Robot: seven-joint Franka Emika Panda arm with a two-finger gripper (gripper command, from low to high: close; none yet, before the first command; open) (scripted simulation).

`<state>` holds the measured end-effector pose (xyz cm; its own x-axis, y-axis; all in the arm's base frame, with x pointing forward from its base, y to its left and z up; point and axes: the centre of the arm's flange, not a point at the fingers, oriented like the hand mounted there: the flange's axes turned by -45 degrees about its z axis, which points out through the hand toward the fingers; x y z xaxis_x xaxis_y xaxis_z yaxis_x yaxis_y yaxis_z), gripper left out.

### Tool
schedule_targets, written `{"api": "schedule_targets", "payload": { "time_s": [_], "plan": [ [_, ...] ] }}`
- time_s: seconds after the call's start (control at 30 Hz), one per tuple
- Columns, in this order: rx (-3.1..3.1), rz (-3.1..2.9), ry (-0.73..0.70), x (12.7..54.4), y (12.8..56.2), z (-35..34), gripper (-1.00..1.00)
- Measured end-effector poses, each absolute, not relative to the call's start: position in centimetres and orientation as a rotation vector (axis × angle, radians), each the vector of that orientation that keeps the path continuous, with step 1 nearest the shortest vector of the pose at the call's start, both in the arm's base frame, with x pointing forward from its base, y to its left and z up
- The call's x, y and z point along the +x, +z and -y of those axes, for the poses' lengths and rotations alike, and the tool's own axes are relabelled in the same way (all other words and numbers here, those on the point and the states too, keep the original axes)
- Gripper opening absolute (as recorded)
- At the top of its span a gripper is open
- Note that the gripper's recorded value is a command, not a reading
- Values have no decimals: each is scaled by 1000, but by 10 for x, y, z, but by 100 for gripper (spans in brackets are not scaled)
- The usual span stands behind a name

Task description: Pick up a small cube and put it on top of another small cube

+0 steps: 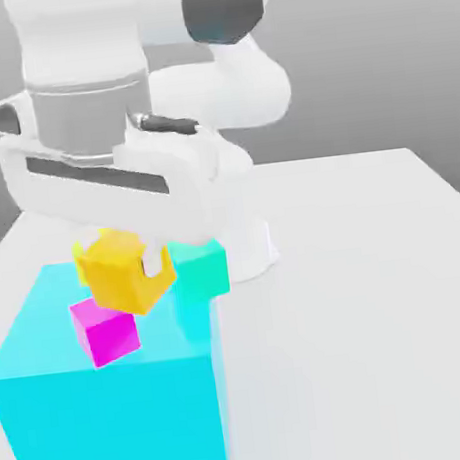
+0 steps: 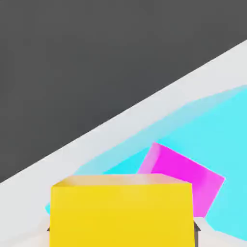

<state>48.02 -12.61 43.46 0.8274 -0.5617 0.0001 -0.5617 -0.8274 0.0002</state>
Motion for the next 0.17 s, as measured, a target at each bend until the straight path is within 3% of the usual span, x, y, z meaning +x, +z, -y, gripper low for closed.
{"api": "schedule_targets", "payload": {
  "time_s": [0.07,0.1,0.17],
  "plan": [
    [3003,937,1,478,409,130,-100],
    [3003,939,1,477,399,131,100],
    [3003,939,1,477,399,131,100]
  ]
}}
